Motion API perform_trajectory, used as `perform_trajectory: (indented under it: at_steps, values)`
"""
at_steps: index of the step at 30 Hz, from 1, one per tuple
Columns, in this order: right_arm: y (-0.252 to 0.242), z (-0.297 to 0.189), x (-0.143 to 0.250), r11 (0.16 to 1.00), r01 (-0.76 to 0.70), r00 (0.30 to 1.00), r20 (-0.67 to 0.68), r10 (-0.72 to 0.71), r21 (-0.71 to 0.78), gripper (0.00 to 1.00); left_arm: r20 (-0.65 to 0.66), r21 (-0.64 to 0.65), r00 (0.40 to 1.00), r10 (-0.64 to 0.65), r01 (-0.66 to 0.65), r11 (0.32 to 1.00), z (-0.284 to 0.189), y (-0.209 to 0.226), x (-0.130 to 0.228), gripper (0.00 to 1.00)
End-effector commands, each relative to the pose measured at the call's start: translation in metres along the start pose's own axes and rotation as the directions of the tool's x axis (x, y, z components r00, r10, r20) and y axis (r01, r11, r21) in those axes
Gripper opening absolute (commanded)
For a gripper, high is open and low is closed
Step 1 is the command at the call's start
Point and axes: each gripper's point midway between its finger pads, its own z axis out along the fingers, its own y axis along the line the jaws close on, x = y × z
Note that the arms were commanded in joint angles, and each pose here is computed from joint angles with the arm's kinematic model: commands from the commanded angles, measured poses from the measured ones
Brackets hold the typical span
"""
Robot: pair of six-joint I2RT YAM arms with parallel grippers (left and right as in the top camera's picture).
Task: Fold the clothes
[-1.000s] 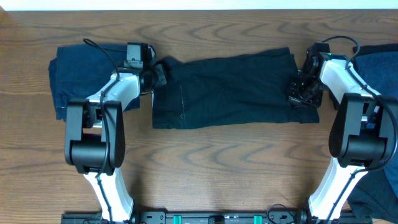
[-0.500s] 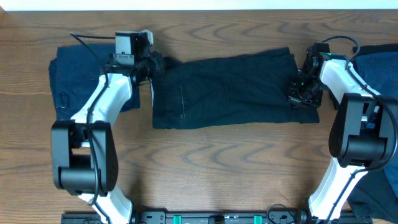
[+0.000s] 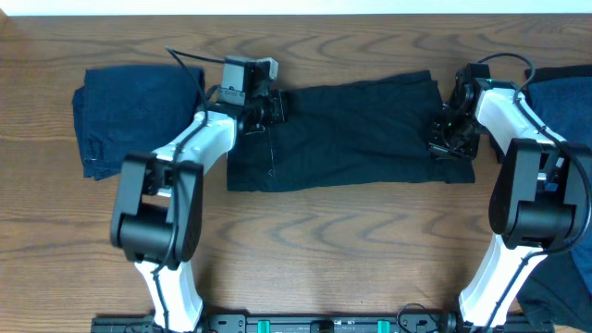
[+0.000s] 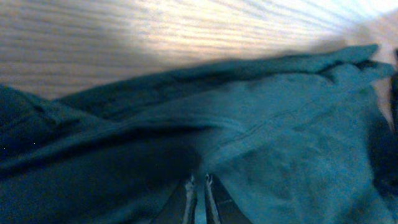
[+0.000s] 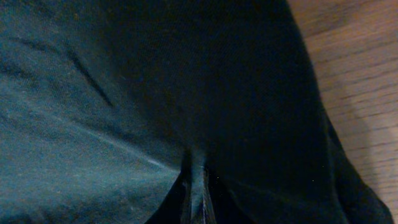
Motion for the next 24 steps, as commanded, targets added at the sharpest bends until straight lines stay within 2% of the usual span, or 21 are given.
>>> perform_trajectory:
  at_steps: [1,5,9,12,16,19,21,22,24]
  values:
    - [-0.027,0.030,0.009,0.993,-0.024,0.998,-0.048,0.030,0.116,0.09,0.024,-0.084,1.000,-0.018,0.019,0.996,0.016,0.030,0.000,0.09]
    - [-0.027,0.030,0.009,0.993,-0.025,0.998,-0.048,0.030,0.115,0.10,0.069,-0.076,0.997,-0.032,0.037,0.996,0.032,0.042,-0.005,0.09]
    - [-0.027,0.030,0.009,0.993,-0.024,0.998,-0.048,0.030,0.116,0.10,0.119,0.028,0.993,-0.012,0.009,1.000,0.028,0.019,-0.022,0.09]
    - [-0.028,0.029,0.009,0.993,-0.024,0.998,-0.048,0.030,0.116,0.10,0.176,0.124,0.984,0.013,-0.035,0.992,0.006,-0.013,-0.046,0.09]
    - [-0.028,0.029,0.010,0.993,-0.024,0.998,-0.049,0.030,0.116,0.12,0.211,0.145,0.977,0.009,-0.040,0.989,-0.038,-0.043,-0.065,0.11]
    - [-0.028,0.029,0.010,0.993,-0.024,0.998,-0.049,0.030,0.116,0.13,0.175,0.105,0.984,-0.015,-0.003,0.995,-0.069,-0.046,-0.060,0.27]
    - [-0.028,0.029,0.010,0.993,-0.024,0.998,-0.049,0.030,0.116,0.14,0.119,0.042,0.993,-0.022,0.017,0.999,-0.085,-0.034,-0.046,0.29]
    - [-0.028,0.029,0.010,0.993,-0.024,0.998,-0.049,0.030,0.116,0.14,0.088,0.000,0.996,-0.021,0.021,1.000,-0.091,-0.026,-0.038,0.35]
    - [-0.027,0.030,0.010,0.993,-0.024,0.998,-0.049,0.030,0.116,0.15,0.017,-0.114,0.999,-0.030,0.032,0.993,-0.102,-0.001,-0.018,0.53]
